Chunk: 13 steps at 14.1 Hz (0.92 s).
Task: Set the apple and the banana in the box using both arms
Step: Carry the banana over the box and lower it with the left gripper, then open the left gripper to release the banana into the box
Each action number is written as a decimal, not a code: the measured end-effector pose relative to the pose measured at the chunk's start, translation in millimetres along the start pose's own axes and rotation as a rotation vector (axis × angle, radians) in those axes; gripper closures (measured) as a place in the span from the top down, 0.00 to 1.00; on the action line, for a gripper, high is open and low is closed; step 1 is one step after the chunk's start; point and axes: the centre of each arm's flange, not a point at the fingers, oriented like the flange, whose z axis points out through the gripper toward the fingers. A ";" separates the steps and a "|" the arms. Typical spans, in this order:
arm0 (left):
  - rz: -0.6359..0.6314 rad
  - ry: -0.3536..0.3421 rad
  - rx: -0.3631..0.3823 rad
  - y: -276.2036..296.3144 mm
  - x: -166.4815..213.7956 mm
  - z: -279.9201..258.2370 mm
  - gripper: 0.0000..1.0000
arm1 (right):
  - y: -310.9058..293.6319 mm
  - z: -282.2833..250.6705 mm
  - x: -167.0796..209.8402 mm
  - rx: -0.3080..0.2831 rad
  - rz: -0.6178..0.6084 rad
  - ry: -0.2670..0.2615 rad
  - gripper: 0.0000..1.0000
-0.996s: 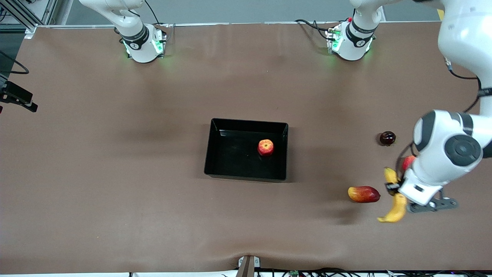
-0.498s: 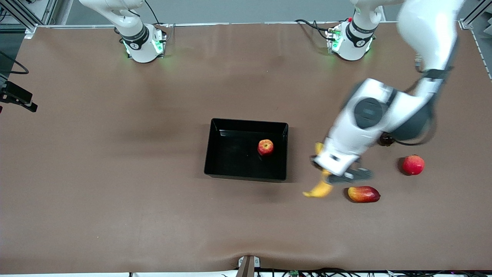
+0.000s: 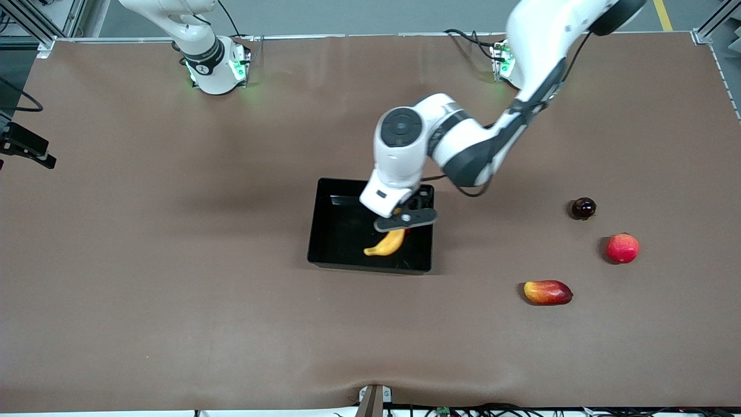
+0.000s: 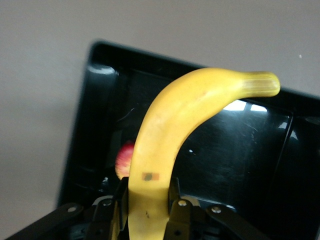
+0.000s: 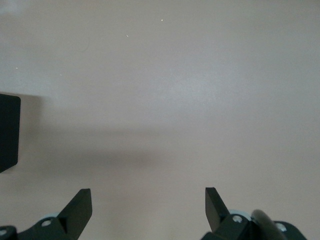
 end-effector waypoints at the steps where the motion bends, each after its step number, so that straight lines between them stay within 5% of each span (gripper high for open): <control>1: 0.003 0.007 0.001 12.6 -11.4 13.8 0.34 | 0.0 0.0 0.0 0.000 0.000 0.000 1.00; 5: 0.055 0.032 -0.027 54.9 -56.5 70.2 0.34 | 0.2 0.0 0.0 0.000 0.000 0.000 1.00; 13: 0.054 0.035 -0.025 55.3 -56.9 119.8 0.34 | -1.2 0.1 0.1 0.000 -0.002 -0.001 1.00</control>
